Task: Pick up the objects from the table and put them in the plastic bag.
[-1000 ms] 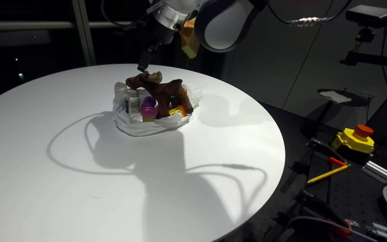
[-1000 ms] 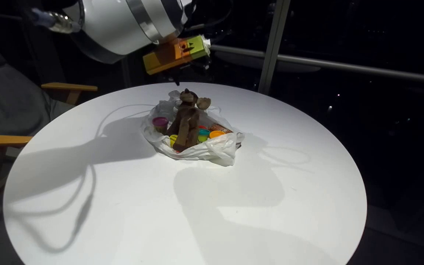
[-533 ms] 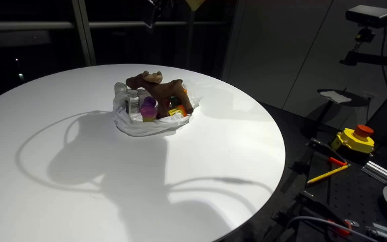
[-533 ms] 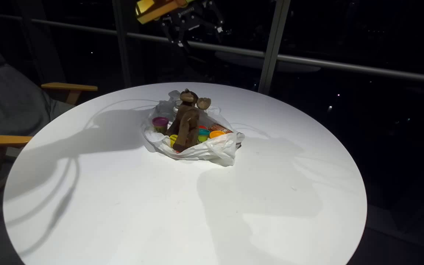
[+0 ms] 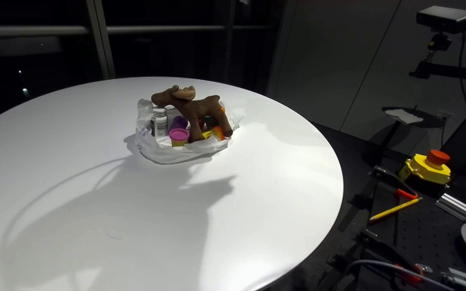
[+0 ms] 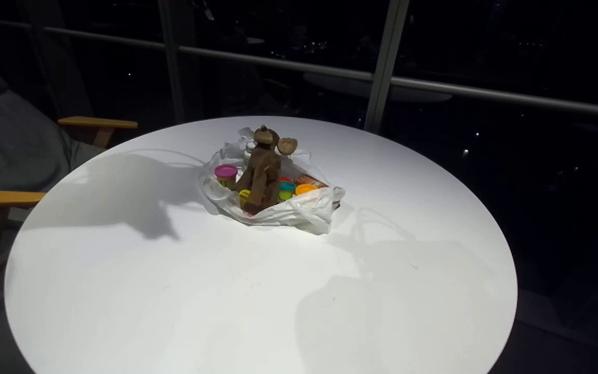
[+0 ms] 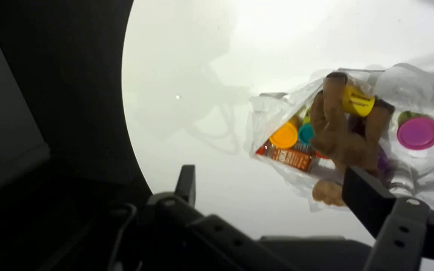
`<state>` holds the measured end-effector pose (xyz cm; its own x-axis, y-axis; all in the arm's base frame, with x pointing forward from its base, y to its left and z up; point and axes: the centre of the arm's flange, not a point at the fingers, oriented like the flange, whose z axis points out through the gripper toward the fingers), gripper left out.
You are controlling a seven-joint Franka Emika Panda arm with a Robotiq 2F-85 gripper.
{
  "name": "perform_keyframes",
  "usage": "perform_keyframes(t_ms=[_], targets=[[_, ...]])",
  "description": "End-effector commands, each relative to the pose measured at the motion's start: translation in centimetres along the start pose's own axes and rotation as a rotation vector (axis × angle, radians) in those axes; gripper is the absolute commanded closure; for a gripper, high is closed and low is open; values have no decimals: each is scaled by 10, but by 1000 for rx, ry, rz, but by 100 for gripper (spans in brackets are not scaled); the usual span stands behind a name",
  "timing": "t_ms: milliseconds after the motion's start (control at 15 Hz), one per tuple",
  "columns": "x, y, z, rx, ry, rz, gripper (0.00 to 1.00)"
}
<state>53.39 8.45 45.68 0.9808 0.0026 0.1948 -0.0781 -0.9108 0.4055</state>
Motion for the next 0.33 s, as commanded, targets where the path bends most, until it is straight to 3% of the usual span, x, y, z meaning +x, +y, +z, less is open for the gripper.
perform_keyframes(t_ms=[0, 267], targets=[[-11, 9, -15, 18, -28, 32, 0], [-36, 30, -40, 45, -41, 72, 0]])
